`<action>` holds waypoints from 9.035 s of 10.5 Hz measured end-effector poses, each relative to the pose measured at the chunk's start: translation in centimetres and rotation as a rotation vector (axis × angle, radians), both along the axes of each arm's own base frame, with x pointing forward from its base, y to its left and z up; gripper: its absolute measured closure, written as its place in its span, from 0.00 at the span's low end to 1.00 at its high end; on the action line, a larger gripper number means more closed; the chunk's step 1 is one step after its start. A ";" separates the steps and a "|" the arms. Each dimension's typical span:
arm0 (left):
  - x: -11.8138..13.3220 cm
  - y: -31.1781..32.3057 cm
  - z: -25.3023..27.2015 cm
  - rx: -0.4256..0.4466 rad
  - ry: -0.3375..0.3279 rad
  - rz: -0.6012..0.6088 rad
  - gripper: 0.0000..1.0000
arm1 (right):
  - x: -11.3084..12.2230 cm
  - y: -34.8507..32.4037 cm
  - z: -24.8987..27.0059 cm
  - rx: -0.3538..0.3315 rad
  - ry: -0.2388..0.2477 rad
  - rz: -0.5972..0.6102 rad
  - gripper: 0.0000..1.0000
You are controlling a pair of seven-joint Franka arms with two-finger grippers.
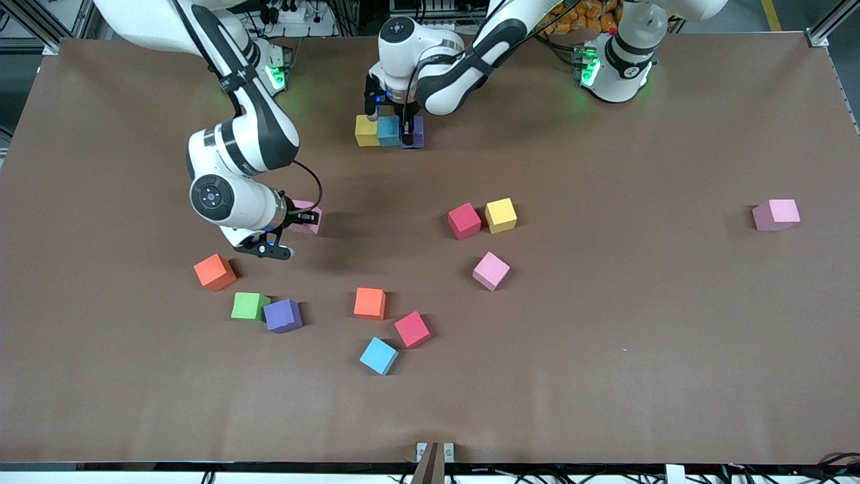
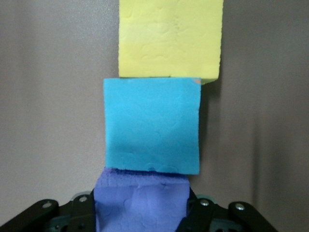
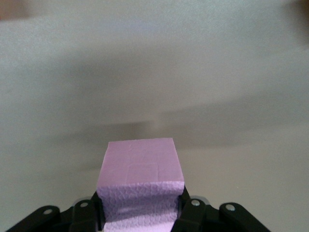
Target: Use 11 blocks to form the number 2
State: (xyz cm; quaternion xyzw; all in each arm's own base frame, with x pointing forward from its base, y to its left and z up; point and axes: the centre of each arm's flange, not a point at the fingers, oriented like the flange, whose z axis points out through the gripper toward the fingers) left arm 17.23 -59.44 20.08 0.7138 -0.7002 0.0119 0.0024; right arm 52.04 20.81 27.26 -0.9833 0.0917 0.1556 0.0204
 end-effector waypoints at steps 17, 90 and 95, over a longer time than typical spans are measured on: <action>-0.8 -0.2 -0.3 -0.004 -0.029 -0.017 0.00 | -0.2 0.6 -0.8 -0.002 0.013 0.011 0.44; 40.2 29.5 20.6 -0.083 -0.034 0.329 0.00 | -20.9 27.9 -7.0 -0.101 -0.068 0.173 0.44; 39.8 28.2 19.5 -0.097 -0.022 0.309 0.00 | -21.3 27.9 -7.0 -0.105 -0.066 0.165 0.44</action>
